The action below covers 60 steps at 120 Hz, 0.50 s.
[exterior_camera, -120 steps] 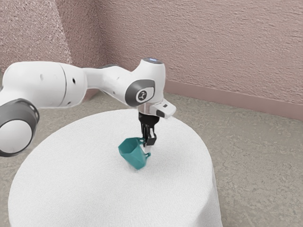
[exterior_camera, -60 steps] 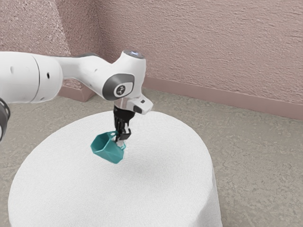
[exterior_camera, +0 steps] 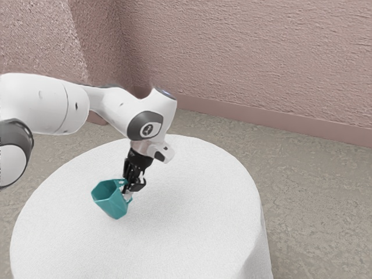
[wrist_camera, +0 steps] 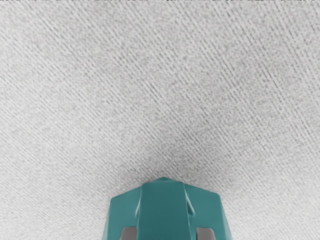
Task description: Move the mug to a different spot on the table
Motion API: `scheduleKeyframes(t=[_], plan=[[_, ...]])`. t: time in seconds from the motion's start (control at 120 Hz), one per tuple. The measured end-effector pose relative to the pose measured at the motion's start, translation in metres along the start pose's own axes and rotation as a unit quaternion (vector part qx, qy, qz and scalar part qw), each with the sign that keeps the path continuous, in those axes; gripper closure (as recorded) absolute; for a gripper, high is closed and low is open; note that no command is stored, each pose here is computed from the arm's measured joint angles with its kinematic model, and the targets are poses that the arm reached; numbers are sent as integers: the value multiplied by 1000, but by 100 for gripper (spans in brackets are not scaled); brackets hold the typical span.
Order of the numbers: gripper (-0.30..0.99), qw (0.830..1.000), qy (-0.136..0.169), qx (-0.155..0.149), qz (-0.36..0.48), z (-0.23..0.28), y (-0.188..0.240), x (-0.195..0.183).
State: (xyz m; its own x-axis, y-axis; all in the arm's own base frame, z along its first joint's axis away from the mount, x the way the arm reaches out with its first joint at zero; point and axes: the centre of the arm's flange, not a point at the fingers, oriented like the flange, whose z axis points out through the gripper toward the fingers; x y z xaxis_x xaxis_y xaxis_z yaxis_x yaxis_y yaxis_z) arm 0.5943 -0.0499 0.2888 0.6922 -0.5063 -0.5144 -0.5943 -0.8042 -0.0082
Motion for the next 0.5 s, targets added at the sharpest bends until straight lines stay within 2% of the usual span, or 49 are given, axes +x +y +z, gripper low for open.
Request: scheduleKeyframes(t=[0.383,0.433,0.5], plan=[[71,1000,7,2,-3,3,-4,26],[68,1000,10,2,-3,3,-3,28],[56,1000,13,0,1,4,2,33]])
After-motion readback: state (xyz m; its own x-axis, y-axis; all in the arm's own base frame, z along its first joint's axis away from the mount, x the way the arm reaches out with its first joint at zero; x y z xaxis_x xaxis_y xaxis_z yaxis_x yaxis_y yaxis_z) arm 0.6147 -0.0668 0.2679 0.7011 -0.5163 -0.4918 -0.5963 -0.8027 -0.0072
